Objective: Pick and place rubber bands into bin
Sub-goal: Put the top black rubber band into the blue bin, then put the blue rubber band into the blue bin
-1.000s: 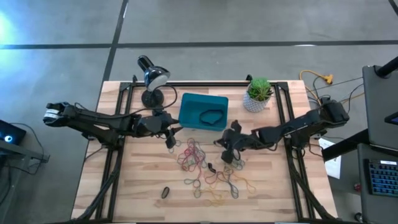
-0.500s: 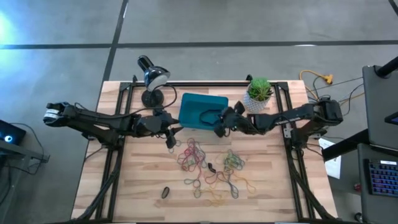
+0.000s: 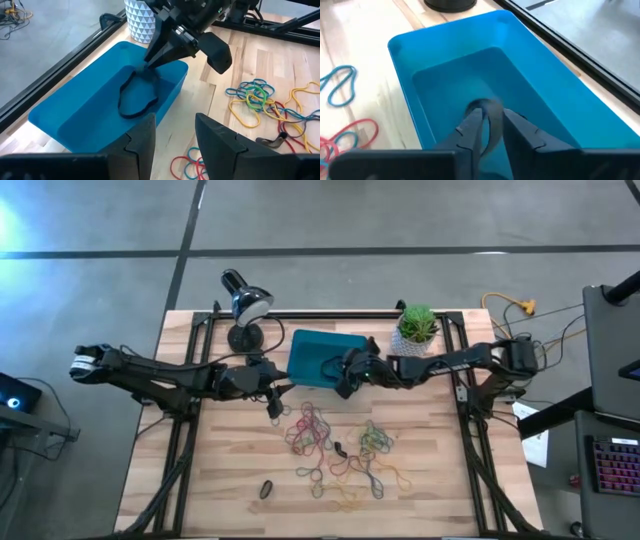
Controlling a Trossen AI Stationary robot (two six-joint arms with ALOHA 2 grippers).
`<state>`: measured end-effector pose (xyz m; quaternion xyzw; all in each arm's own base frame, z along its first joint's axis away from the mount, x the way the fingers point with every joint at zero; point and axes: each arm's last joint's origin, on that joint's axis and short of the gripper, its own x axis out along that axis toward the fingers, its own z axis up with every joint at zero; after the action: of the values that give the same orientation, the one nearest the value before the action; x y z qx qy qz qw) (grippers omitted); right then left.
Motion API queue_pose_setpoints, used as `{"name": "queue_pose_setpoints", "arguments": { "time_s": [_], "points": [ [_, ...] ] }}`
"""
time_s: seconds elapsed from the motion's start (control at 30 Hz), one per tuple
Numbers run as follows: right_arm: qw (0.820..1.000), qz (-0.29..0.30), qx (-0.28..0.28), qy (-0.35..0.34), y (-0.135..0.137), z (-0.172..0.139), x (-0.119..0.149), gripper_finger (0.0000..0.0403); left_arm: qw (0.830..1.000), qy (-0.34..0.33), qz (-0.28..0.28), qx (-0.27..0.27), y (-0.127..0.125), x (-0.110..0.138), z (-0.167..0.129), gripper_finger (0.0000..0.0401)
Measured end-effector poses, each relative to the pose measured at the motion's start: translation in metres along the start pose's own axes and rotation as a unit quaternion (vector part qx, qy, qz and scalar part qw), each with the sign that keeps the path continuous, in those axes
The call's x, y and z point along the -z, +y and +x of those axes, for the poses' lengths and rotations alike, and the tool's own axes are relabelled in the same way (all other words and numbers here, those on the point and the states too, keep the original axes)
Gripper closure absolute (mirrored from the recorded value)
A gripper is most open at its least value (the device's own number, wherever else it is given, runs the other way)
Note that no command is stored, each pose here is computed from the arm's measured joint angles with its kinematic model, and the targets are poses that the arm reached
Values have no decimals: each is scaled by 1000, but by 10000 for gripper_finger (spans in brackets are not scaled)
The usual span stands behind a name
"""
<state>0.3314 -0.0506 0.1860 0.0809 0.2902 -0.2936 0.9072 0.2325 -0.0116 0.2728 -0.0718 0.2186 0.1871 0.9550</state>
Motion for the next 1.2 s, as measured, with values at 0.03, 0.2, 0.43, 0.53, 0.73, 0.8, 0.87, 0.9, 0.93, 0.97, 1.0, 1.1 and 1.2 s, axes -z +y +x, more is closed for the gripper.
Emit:
{"name": "queue_pose_setpoints", "arguments": {
  "time_s": [0.03, 0.2, 0.43, 0.53, 0.73, 0.8, 0.87, 0.9, 0.93, 0.97, 1.0, 1.1, 1.2],
  "points": [
    [1000, 0, 0, -1, 0, 1, -1, 325, 1000, 0, 0, 0, 0, 0, 0, 277],
    [1000, 0, 6, 6, -2, 5, -1, 286, 1000, 9, -1, -2, 1, 6, 2, 277],
    [995, -31, -89, 24, 2, -8, -5, 259, 988, 112, -1, 107, 0, 39, 6, 277],
    [986, -48, -155, 33, 8, -18, -7, 257, 978, 165, 9, 127, 0, 59, 8, 277],
    [977, -64, -203, 29, 20, -47, -11, 258, 964, 253, 37, 78, 5, 85, 13, 278],
    [974, -70, -216, 25, 26, -59, -11, 261, 963, 260, 34, 58, 4, 89, 18, 278],
    [970, -73, -230, 20, 30, -71, -12, 265, 960, 276, 33, 38, 5, 94, 22, 278],
    [969, -74, -236, 21, 32, -78, -12, 267, 958, 282, 28, 32, 5, 96, 25, 278],
    [967, -75, -242, 18, 34, -84, -12, 269, 956, 290, 25, 26, 4, 100, 28, 278],
    [966, -72, -249, 13, 36, -90, -13, 271, 954, 300, 22, 19, 4, 103, 30, 278],
    [965, -73, -253, 12, 37, -96, -13, 273, 951, 309, 18, 13, 4, 107, 33, 278],
    [960, -67, -272, 2, 40, -114, -14, 279, 944, 328, 6, -5, 5, 116, 39, 278],
    [956, -55, -288, -7, 41, -129, -16, 285, 942, 334, 4, -38, 7, 122, 44, 278]
  ]
}}
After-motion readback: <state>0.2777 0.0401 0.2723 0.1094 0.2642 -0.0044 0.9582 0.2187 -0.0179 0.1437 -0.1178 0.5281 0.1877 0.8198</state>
